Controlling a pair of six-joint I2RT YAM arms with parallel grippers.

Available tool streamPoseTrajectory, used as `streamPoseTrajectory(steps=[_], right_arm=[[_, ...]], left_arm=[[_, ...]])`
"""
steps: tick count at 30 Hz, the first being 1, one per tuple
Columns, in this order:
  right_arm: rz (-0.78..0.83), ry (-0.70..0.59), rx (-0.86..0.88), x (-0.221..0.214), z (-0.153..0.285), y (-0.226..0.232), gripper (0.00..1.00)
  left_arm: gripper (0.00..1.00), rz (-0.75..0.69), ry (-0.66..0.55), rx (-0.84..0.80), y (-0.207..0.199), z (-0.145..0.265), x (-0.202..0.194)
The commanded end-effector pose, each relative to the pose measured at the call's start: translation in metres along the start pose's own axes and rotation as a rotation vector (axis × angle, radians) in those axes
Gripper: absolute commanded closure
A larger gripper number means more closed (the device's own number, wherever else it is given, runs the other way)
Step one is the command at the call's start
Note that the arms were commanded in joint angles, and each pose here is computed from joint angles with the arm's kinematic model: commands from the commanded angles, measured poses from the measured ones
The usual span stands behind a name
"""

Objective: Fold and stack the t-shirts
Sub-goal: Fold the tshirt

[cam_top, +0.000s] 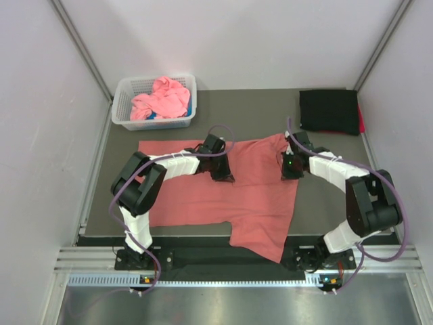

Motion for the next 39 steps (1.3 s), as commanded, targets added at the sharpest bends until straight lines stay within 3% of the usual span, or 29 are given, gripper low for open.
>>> streamPoseTrajectory(steps=[1,13,25,35,39], right_arm=[[0.019,-0.100,-0.009,0.021,0.031,0.007,1.00],[-0.048,-0.129,0.016,0.004,0.067,0.010,1.00],[-0.283,-0.189,0.037,-0.045,0.064,0.015,1.00],[-0.385,-0.249,0.003,-0.056,0.050,0.013,1.00],[-0.362,-0.238,-0.026,-0.054,0.045,0.009,0.75]], left_arm=[[1.00,-0.019,-0.064,-0.052,-0.023,0.014,0.011],[1.00,-0.056,-0.052,0.006,-0.027,0.027,0.013],[1.00,-0.079,-0.009,0.057,-0.013,0.027,0.005],[0.99,-0.076,0.023,0.087,-0.007,0.020,0.002],[0.83,-0.090,0.030,0.105,-0.009,0.026,0.004]])
Point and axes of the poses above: each gripper's point midway between its finger pads, its own z axis back along the fingers, its own y axis along the line the jaws close on, x = y × z, the point moved 9 cm from there along z, back along the fingers, and after that the axes turned 10 degrees about z, right-handed, at the moved point
